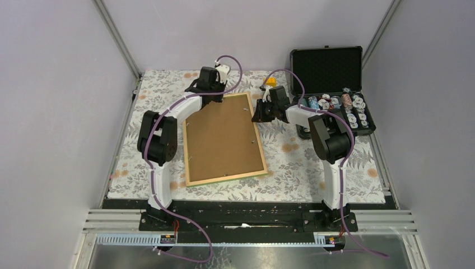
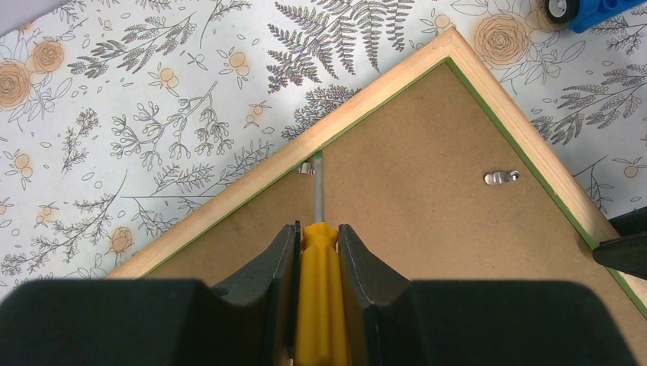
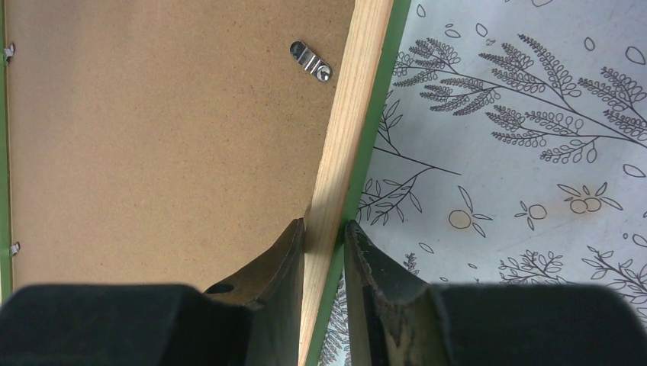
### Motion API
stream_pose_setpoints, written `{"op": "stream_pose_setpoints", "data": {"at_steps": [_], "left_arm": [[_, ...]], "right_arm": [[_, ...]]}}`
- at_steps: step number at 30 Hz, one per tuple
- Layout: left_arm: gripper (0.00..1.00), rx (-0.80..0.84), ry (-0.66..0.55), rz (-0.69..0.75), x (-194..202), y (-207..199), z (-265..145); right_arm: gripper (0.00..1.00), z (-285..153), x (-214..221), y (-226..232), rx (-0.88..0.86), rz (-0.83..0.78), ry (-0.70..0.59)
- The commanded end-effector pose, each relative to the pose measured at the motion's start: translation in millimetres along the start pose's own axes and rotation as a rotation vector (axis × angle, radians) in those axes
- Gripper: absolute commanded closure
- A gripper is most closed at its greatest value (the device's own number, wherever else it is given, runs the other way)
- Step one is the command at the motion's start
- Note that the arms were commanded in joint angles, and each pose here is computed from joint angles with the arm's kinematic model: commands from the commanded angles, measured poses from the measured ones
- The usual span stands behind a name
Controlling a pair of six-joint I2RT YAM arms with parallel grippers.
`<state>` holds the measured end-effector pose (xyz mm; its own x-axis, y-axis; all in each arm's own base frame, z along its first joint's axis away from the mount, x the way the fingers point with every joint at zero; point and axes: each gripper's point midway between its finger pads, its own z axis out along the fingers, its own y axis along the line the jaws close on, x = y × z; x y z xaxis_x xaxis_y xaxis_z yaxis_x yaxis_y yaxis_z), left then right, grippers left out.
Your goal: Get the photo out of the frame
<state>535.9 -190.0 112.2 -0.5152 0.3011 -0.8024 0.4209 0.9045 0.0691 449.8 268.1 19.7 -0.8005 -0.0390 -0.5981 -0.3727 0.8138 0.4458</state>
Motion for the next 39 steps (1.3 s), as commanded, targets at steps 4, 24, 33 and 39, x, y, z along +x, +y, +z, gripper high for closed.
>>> {"op": "stream_pose_setpoints", "data": {"at_steps": [4, 24, 33, 39], "left_arm": [[1.00, -0.063, -0.042, 0.028, -12, 18, -15], [1.00, -0.125, -0.023, 0.036, -4, 34, -31], [1.00, -0.036, 0.003, 0.062, 7, 19, -33], [1.00, 0.017, 0.010, 0.073, 10, 9, -32]], "right_arm": [[0.84, 0, 48, -16, 0.052, 0.031, 0.150], [0.86, 0, 47, -18, 0.065, 0.030, 0.146], [0.86, 1, 47, -19, 0.069, 0.030, 0.145], [0.86, 2, 47, -19, 0.069, 0.033, 0.147]]}}
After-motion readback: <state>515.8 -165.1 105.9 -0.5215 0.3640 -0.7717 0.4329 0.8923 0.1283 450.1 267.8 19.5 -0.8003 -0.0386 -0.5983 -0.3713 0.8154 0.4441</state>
